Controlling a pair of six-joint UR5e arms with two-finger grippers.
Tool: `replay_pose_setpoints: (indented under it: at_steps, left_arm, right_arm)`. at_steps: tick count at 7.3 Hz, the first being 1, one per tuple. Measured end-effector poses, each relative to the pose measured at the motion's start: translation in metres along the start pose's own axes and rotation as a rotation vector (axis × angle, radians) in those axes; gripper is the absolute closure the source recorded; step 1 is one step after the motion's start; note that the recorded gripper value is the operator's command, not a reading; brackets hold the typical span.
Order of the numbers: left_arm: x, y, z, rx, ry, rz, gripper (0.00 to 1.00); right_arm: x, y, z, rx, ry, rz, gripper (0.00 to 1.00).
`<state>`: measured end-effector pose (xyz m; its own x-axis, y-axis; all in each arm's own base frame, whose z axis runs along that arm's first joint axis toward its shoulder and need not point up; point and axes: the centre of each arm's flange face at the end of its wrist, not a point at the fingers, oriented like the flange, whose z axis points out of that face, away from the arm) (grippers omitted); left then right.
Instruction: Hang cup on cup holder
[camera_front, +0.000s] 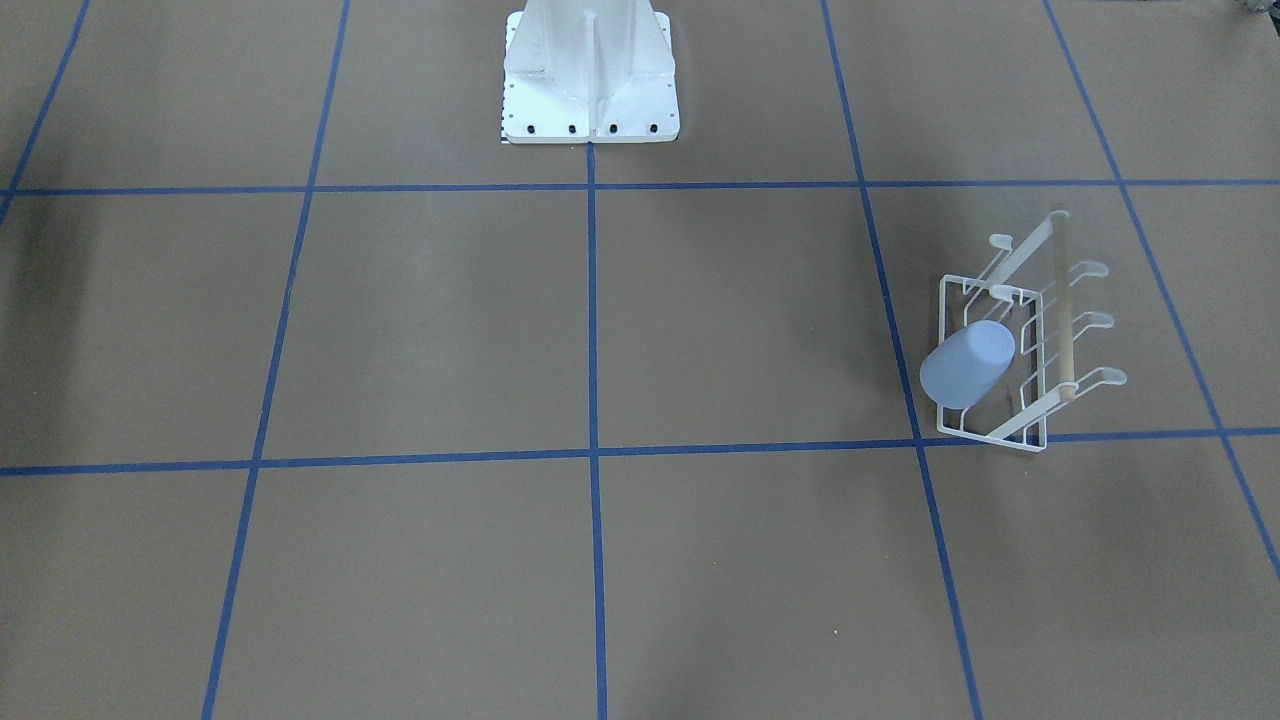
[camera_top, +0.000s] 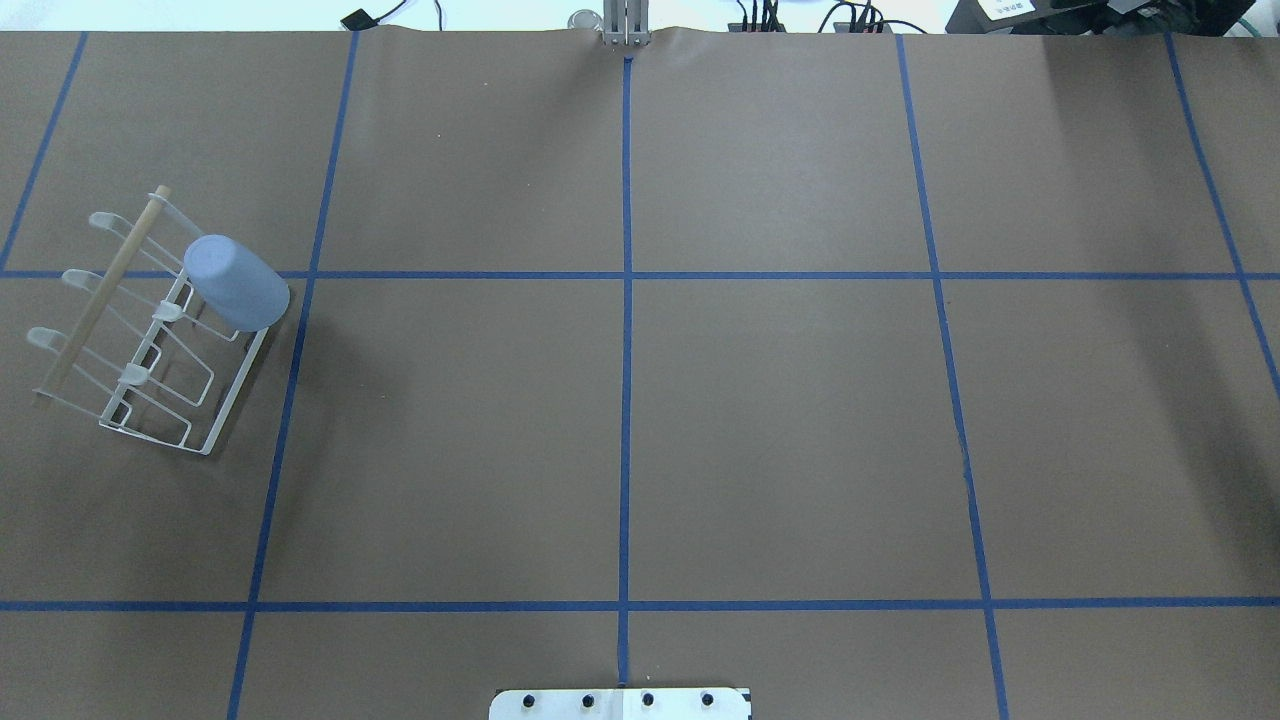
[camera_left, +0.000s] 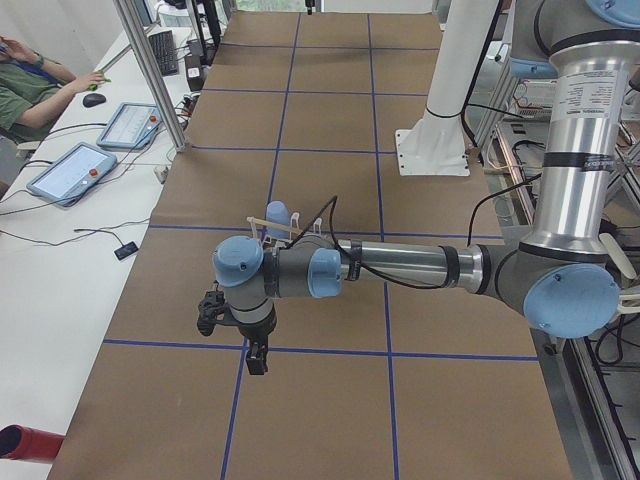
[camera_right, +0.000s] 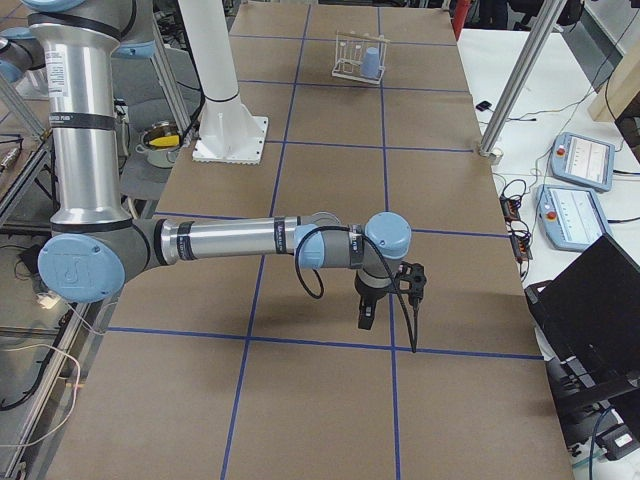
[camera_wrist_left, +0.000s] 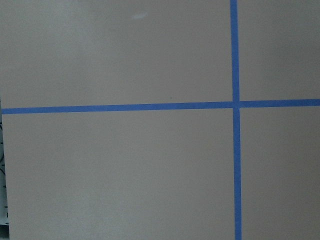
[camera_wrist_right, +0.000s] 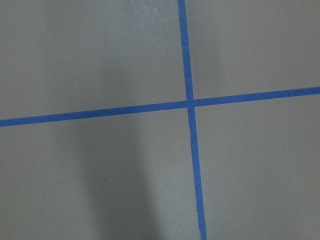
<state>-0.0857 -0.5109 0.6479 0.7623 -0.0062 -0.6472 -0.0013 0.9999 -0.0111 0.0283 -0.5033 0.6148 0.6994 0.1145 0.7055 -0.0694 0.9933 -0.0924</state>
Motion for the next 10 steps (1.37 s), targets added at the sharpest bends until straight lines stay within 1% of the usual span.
replay_pose_setpoints:
  at_steps: [1, 4, 10]
  left_arm:
    - [0.0029, -0.0002, -0.0023, 0.006, 0.037, -0.006, 0.02]
    - [0.0099, -0.0013, -0.0052, 0.013, 0.094, -0.018, 0.02]
    - [0.0107, -0.0032, -0.004, 0.011, 0.103, -0.02, 0.02]
  right_arm:
    - [0.0009, 0.0002, -0.0012, 0.002, 0.0, 0.002, 0.0]
    - [0.0021, 0.0016, -0.0055, 0.01, -0.001, 0.006, 0.0]
    - [0.0006, 0.0013, -0.0076, 0.014, -0.001, 0.003, 0.0]
